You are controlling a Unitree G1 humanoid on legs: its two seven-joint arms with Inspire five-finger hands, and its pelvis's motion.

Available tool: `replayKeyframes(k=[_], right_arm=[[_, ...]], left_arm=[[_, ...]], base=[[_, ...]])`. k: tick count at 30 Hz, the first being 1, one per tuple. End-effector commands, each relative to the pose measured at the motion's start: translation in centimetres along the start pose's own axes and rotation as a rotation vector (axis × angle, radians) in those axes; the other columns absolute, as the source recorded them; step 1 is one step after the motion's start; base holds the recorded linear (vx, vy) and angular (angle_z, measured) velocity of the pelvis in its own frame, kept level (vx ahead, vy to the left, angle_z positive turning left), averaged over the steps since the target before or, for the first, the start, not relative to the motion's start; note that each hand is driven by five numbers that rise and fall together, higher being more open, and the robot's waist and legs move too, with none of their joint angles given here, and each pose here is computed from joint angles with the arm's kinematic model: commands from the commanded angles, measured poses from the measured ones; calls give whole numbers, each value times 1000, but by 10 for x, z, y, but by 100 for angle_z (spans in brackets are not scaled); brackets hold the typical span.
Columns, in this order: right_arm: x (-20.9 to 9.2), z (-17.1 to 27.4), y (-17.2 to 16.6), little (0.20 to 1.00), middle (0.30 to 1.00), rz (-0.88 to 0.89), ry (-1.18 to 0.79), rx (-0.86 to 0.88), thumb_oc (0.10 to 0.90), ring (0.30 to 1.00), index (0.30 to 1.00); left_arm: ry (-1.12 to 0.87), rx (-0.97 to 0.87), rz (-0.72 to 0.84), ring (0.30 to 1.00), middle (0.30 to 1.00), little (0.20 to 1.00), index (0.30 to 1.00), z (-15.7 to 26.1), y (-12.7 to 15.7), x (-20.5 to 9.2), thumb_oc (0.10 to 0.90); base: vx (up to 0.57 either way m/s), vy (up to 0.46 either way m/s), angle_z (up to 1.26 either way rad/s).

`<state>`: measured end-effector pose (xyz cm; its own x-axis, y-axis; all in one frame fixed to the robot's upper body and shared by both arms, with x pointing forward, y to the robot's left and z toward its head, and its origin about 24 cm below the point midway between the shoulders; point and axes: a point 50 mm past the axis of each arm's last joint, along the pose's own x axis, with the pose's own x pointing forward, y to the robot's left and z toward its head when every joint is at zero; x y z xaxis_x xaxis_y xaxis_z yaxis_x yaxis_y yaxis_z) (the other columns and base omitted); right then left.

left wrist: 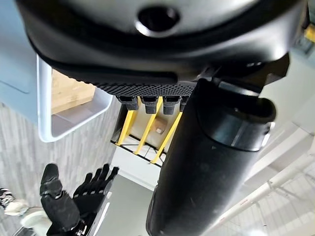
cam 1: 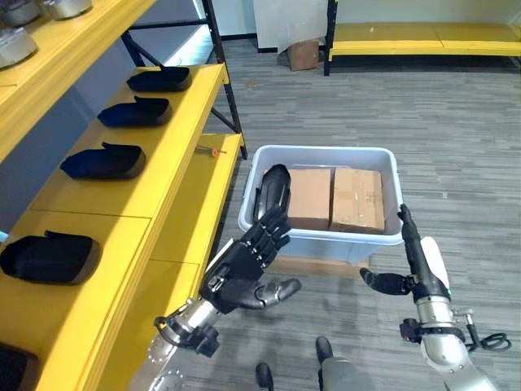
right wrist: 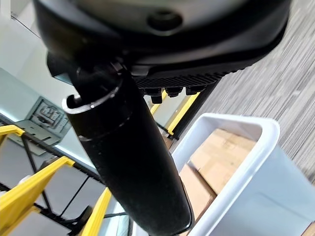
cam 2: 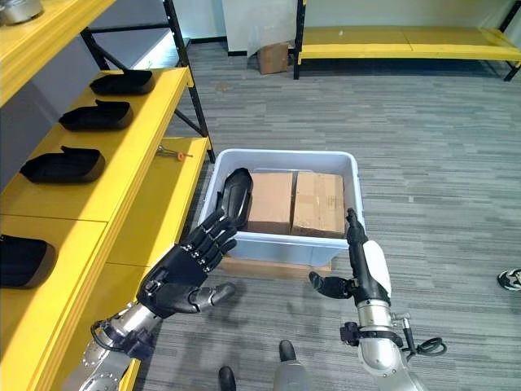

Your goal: Move parts from the plastic box to the shelf.

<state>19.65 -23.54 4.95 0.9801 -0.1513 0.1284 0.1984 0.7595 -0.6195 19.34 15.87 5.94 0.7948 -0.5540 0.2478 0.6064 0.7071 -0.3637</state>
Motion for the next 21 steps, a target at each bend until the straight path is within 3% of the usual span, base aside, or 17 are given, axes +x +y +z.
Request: replayKeyframes(k=[1,9,17,21], right_arm=[[25,44,-20,1000,1000,-124,-245,27,900,1000,1000],[34,42,-22,1000,1000,-153,-250,-124,900,1000,1000],[36,43,-29,1000,1000,-165,-254,-135,900,1000,1000],[36,37,-25,1000,1000,-128,-235,-152,900,1000,1000]], left_arm=[[-176,117,-46,1000,1000,1000,1000,40,1,18,900],[-118,134,10,1000,1000,1000,1000,34,7,15,900],[-99,148,26,1000,1000,1000,1000,35,11,9,900],[-94,161,61,1000,1000,1000,1000,33,10,5,900]], base=[[87,69,19],[126,-22,3],[117,-114,21],[320,-492,19]])
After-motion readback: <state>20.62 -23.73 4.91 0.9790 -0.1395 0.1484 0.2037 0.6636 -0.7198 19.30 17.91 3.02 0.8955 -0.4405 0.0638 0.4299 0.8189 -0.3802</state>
